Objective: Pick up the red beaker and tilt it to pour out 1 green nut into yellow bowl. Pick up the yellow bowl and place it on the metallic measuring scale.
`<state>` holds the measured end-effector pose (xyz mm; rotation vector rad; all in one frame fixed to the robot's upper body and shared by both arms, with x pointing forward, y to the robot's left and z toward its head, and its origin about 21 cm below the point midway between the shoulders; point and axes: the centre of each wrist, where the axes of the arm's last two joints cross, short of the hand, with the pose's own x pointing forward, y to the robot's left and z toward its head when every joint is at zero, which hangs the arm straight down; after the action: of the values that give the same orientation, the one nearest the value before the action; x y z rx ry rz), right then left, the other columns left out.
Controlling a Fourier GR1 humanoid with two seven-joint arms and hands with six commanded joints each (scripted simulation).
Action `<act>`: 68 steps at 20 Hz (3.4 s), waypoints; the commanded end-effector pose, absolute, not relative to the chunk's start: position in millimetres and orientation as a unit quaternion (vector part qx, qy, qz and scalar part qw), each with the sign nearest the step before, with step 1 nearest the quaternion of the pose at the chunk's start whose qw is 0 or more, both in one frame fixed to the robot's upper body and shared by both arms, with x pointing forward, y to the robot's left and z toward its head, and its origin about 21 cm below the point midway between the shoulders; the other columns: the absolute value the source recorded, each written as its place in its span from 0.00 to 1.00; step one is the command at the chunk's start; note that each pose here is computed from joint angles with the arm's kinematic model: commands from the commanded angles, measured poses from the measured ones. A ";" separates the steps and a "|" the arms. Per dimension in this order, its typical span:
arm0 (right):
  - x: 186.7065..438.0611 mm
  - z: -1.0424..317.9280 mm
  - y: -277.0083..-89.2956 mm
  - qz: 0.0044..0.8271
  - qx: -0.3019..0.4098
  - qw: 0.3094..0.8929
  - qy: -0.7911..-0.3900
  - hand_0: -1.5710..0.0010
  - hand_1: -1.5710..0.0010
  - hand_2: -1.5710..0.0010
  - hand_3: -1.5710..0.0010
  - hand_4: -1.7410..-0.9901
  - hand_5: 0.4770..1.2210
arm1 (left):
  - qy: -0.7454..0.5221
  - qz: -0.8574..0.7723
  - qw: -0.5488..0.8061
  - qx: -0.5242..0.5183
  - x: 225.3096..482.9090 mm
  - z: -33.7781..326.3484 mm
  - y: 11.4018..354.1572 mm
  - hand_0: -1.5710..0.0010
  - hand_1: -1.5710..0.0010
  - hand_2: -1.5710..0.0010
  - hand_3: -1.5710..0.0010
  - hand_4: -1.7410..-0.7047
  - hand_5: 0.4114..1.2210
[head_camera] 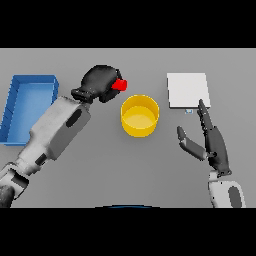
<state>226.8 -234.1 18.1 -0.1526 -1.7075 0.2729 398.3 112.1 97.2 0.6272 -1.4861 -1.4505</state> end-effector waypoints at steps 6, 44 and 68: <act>224.6 11.2 -233.8 0.106 -0.056 0.658 -0.744 1.00 1.00 1.00 1.00 0.73 0.25 | -0.504 -0.716 0.356 0.326 409.1 113.9 89.2 0.00 0.00 0.00 0.13 0.03 0.99; 228.4 13.7 -223.7 0.099 -0.048 0.631 -0.768 1.00 1.00 1.00 1.00 0.85 0.11 | -0.322 -0.759 0.023 0.565 455.6 315.0 46.1 0.00 0.00 0.00 0.00 0.02 1.00; 234.8 9.4 -235.1 0.134 -0.051 0.626 -0.766 1.00 1.00 1.00 1.00 0.78 0.27 | -0.524 -0.149 0.755 0.364 438.9 121.6 352.0 0.00 0.00 0.00 0.00 0.00 1.00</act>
<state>234.8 -235.2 9.5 -0.1182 -1.7571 0.3079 438.5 352.3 120.5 0.7922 -1.1438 -0.3282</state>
